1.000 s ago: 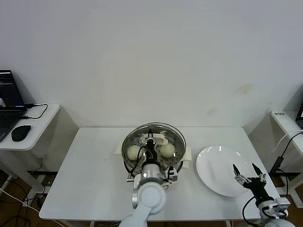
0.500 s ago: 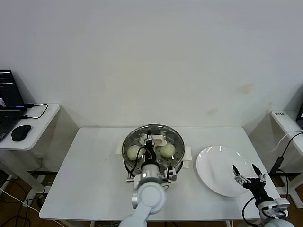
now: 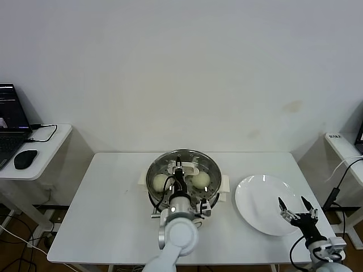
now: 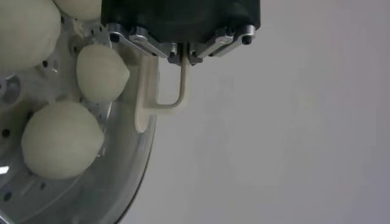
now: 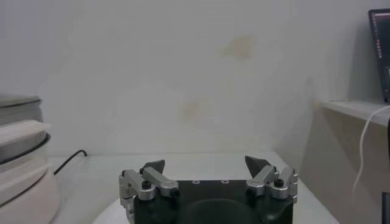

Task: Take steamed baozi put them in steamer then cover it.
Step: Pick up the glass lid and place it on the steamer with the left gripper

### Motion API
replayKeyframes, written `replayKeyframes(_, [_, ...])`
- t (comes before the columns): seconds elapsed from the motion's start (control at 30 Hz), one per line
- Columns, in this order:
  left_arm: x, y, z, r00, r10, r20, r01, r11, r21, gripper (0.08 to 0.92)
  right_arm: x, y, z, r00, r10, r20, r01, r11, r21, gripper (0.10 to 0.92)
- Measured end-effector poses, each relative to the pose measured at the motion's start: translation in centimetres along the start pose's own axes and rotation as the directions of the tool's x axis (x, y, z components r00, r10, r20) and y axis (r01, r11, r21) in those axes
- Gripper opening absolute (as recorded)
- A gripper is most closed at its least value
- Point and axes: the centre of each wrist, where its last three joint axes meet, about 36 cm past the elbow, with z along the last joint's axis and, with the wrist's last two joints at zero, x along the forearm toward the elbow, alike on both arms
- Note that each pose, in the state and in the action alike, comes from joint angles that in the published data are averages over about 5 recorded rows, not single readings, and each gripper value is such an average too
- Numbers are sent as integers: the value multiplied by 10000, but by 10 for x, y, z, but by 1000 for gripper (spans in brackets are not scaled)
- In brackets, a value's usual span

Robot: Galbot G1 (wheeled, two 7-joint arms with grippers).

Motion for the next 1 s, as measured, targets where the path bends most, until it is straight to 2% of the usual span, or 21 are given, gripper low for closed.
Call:
replayKeyframes(0.57, [1,-5,-1,10000,-45,72,45,10000,65,162,0,1,3,10000,36,6,-36,10000,-55,823])
replayKeyframes(1.0, [17,2,1,9990,-84,435,64,9989,463,518,1,0,6,10000,60,-49,-60,10000,-46,823])
